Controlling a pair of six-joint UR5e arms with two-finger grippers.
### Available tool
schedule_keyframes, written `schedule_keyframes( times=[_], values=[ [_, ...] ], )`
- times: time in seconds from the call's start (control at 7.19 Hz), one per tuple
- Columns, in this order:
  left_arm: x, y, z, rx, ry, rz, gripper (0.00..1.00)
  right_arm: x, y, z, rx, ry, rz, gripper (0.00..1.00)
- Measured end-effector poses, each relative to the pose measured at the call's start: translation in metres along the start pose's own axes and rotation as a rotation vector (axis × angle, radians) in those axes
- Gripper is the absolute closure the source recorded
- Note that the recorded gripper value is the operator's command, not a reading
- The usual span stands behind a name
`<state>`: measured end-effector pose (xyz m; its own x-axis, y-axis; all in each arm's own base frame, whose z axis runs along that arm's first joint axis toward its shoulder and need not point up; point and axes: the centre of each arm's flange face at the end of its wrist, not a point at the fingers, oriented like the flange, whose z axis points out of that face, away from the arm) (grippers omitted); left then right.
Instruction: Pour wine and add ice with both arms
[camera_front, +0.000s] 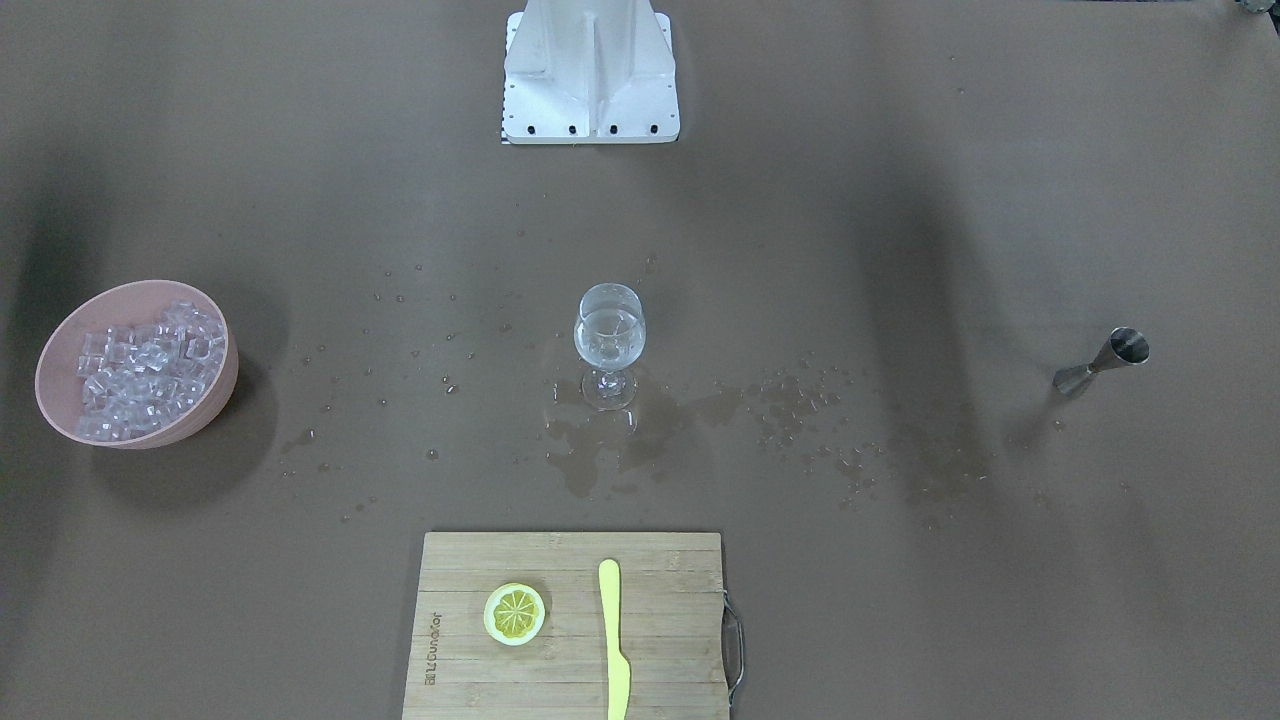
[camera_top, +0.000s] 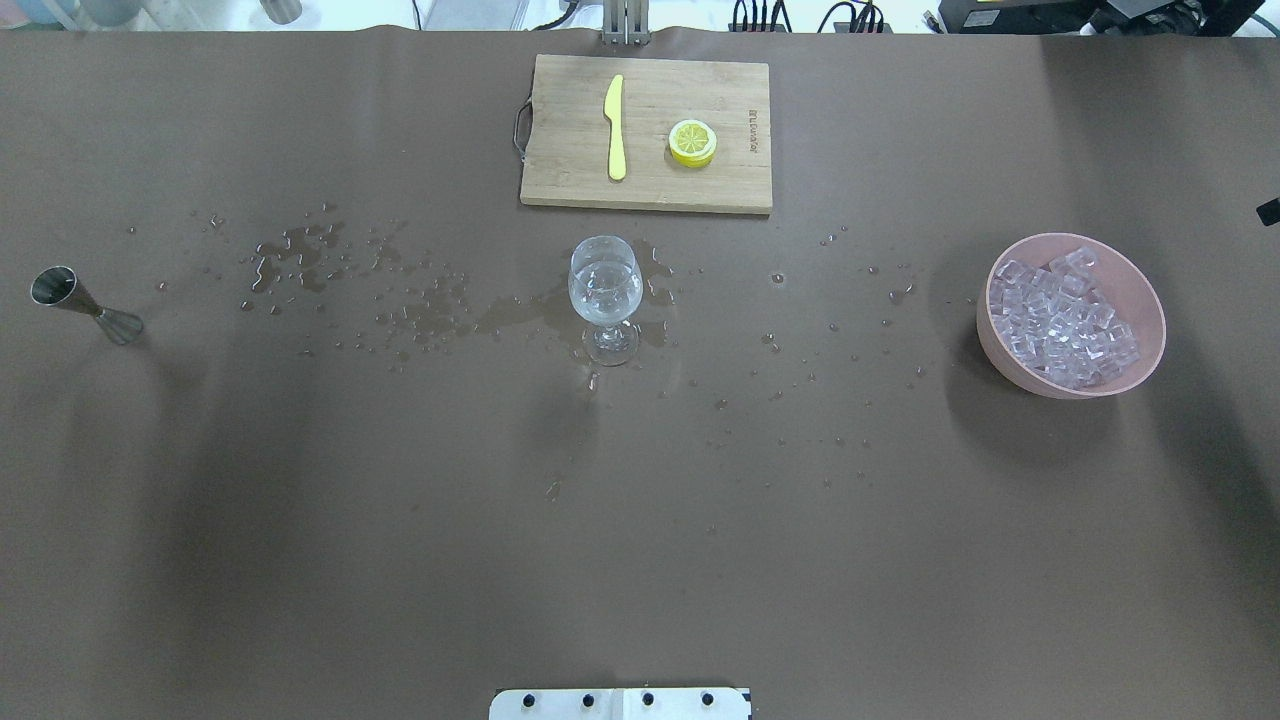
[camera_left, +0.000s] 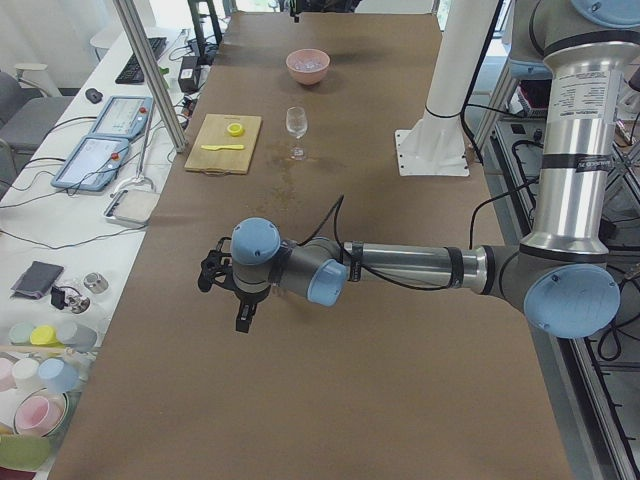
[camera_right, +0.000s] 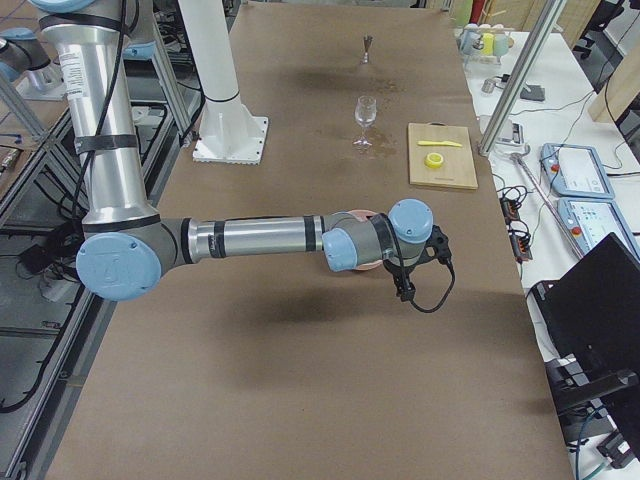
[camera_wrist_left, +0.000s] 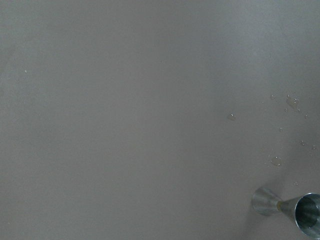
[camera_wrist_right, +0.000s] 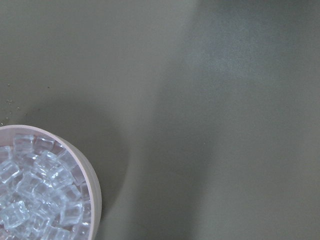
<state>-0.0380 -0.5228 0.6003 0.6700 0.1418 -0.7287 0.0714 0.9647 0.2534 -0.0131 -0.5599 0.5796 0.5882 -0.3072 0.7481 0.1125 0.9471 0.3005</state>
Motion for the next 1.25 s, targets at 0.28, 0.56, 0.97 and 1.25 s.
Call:
schedule_keyframes(
  times=[0.28, 0.56, 0.97, 1.25],
  values=[
    [0.004, 0.002, -0.006, 0.009, -0.015, 0.004, 0.02, 0.004, 0.001, -0.009, 0.016, 0.008, 0.007, 0.0],
    [0.002, 0.007, -0.005, 0.003, -0.02, -0.006, 0.02, 0.001, -0.005, -0.019, 0.033, 0.024, 0.0, 0.0],
    [-0.005, 0.016, 0.0, -0.009, -0.019, -0.019, 0.02, 0.0, -0.009, -0.02, 0.032, 0.077, -0.007, 0.0],
    [-0.005, 0.019, 0.001, -0.011, -0.014, -0.021, 0.02, -0.005, -0.013, -0.009, 0.016, 0.12, -0.027, 0.0]
  ],
)
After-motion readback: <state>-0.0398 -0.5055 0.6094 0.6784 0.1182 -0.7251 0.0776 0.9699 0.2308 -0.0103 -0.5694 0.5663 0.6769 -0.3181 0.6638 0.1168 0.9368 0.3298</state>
